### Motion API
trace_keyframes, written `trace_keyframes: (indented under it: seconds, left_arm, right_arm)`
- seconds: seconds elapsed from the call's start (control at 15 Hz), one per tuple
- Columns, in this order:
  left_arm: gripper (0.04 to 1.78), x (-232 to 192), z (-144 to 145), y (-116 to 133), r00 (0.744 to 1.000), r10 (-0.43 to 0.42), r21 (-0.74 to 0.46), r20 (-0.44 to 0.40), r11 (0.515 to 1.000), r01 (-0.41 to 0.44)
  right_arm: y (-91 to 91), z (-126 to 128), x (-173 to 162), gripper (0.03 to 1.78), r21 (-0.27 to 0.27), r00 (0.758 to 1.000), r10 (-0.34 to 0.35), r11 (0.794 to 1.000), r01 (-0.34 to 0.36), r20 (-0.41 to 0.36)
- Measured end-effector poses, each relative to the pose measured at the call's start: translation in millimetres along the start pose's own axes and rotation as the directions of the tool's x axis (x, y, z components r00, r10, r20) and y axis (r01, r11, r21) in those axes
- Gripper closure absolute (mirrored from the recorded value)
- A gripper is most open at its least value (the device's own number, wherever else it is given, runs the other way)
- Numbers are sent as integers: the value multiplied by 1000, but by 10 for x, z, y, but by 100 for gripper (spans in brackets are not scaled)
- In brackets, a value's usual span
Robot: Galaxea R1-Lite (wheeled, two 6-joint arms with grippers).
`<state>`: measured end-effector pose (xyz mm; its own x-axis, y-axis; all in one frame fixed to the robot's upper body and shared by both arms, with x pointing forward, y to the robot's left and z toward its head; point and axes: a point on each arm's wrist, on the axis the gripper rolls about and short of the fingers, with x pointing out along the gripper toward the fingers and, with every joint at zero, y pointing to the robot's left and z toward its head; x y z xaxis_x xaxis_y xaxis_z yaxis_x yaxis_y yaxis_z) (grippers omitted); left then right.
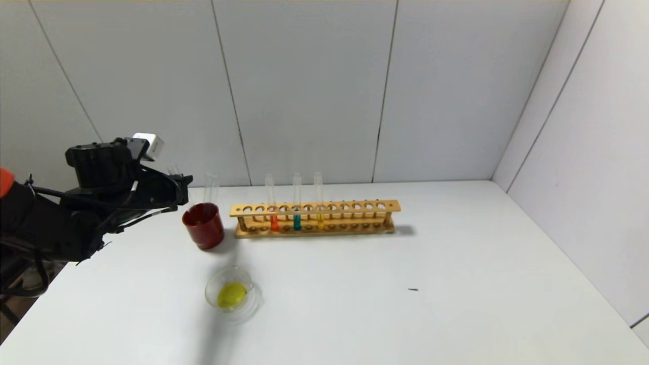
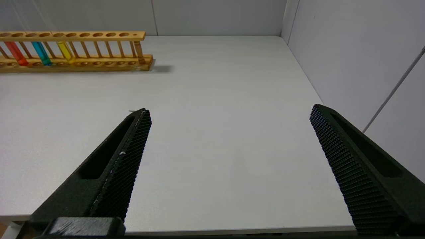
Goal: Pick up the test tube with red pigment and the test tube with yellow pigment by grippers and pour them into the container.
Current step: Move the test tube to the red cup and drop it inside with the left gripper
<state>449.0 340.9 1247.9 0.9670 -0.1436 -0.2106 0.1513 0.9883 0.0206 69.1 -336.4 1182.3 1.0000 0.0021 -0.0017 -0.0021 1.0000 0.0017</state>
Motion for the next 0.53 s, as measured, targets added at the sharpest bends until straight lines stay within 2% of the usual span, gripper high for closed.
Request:
trace_keyframes:
  seconds: [0.53]
  left_arm:
    - [149, 230, -304, 33, 999, -1, -5, -34, 1000, 1]
  right_arm:
    - [0, 0, 0, 6, 0, 1000, 0, 1000, 0, 0]
